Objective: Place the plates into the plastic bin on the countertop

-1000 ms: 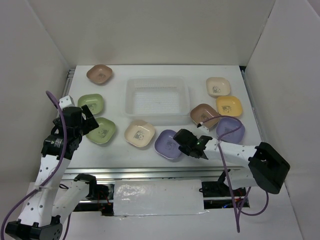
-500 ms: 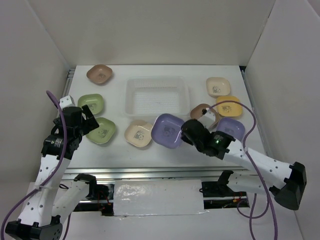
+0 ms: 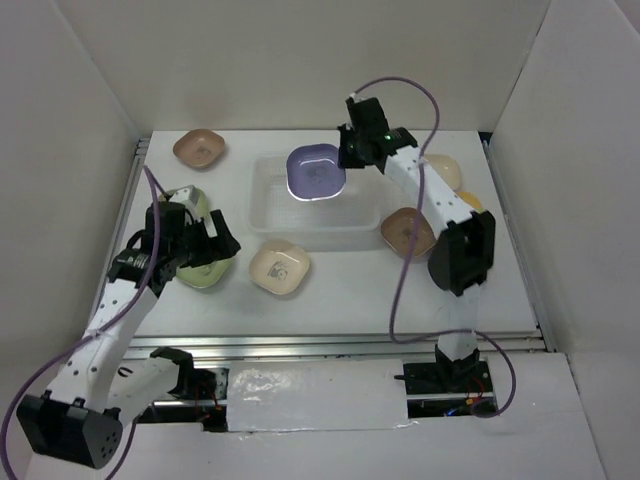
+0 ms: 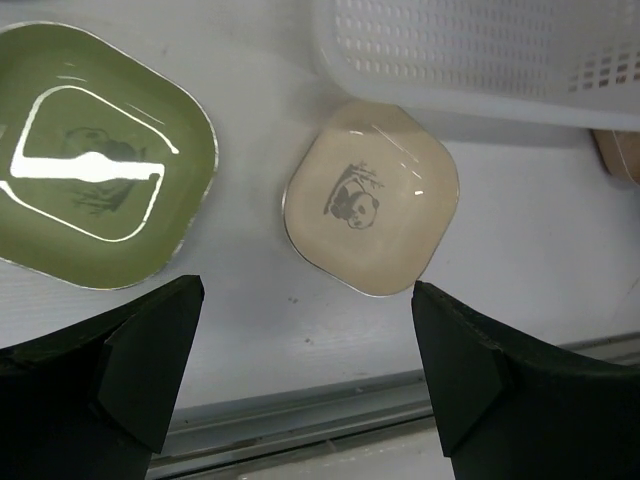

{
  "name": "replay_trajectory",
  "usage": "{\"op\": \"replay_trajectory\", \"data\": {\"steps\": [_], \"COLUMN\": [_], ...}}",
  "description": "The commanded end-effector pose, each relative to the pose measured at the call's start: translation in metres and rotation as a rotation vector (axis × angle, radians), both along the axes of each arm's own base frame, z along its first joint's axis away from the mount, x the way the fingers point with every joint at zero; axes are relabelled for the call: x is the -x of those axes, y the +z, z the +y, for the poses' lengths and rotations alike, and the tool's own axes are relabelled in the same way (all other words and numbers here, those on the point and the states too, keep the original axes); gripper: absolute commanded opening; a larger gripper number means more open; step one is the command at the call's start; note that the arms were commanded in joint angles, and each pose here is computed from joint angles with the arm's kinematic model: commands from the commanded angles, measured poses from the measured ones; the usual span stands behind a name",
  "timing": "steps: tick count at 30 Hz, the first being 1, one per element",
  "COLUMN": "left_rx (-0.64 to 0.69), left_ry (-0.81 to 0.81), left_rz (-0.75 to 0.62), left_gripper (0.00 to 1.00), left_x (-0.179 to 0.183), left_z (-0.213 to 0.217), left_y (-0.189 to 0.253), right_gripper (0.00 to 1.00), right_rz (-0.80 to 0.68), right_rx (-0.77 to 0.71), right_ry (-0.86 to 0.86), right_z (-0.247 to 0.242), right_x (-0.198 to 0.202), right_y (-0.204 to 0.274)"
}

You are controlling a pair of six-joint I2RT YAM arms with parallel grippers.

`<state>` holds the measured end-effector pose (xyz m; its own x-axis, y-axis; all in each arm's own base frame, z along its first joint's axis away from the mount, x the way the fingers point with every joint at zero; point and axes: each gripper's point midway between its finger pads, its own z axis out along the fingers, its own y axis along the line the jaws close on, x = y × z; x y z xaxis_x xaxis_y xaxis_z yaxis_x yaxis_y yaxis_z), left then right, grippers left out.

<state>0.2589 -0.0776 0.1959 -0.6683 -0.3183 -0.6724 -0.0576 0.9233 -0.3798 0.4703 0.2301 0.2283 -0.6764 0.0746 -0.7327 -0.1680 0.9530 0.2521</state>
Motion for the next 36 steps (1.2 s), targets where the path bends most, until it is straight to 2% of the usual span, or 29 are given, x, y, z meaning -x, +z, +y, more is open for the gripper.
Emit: {"op": "replay_trajectory", "data": {"steps": [1,6,12,13,15,16,17,19,22,23,24,27,30,35,36], "left_rx": [0.086,0.040,-0.021,-0.030,-0.050,-0.052,-0.065,-0.066,-0.089,-0.096,-0.101,-0.121,-0.139,-0.158,-0.164], "left_ry": [-0.070,-0.037,0.046,0.065,0.096,0.103,0.105,0.108,0.113,0.116,0.119,0.133,0.150,0.152,0.153], "left_rz": [0.047,0.132,0.197,0.202,0.224,0.219,0.238,0.236,0.247,0.244,0.248,0.246,0.256,0.277,0.288], "left_gripper": [0.99,0.99,0.99,0.99,0.99,0.99,0.99,0.99,0.97,0.96,0.95,0.94,0.90,0.74,0.69], "left_x": [-0.003,-0.003,-0.006,-0.008,-0.012,-0.016,-0.018,-0.024,-0.028,-0.030,-0.030,-0.034,-0.037,-0.036,-0.035], "left_z": [-0.032,-0.047,-0.055,-0.054,-0.055,-0.057,-0.059,-0.065,-0.072,-0.075,-0.076,-0.078,-0.078,-0.084,-0.084], "left_y": [-0.009,-0.038,-0.083,-0.087,-0.102,-0.104,-0.112,-0.115,-0.122,-0.123,-0.125,-0.129,-0.136,-0.148,-0.152], "right_gripper": [0.00,0.00,0.04,0.14,0.23,0.44,0.56,0.67,0.75,0.93,0.97,1.00,1.00,1.00,1.00], "right_rz": [0.065,0.090,0.139,0.143,0.162,0.174,0.181,0.181,0.133,0.111,0.049,-0.026,-0.123,-0.242,-0.237], "right_rx": [0.097,0.063,-0.009,-0.009,-0.021,-0.026,-0.029,-0.035,-0.062,-0.065,-0.086,-0.089,-0.124,-0.214,-0.216], "right_ry": [0.128,0.130,0.072,0.056,0.039,0.035,0.036,0.021,0.025,0.033,0.039,0.066,0.102,0.161,0.165], "right_z": [0.007,0.015,0.016,0.015,0.015,0.015,0.016,0.016,0.016,0.019,0.019,0.028,0.028,0.027,0.026], "right_x": [-0.017,-0.047,-0.056,-0.057,-0.056,-0.057,-0.055,-0.053,-0.043,-0.037,-0.028,0.001,0.050,0.112,0.119], "right_y": [-0.022,-0.055,-0.085,-0.089,-0.098,-0.102,-0.102,-0.095,-0.064,-0.052,-0.016,0.016,0.066,0.109,0.104]}}
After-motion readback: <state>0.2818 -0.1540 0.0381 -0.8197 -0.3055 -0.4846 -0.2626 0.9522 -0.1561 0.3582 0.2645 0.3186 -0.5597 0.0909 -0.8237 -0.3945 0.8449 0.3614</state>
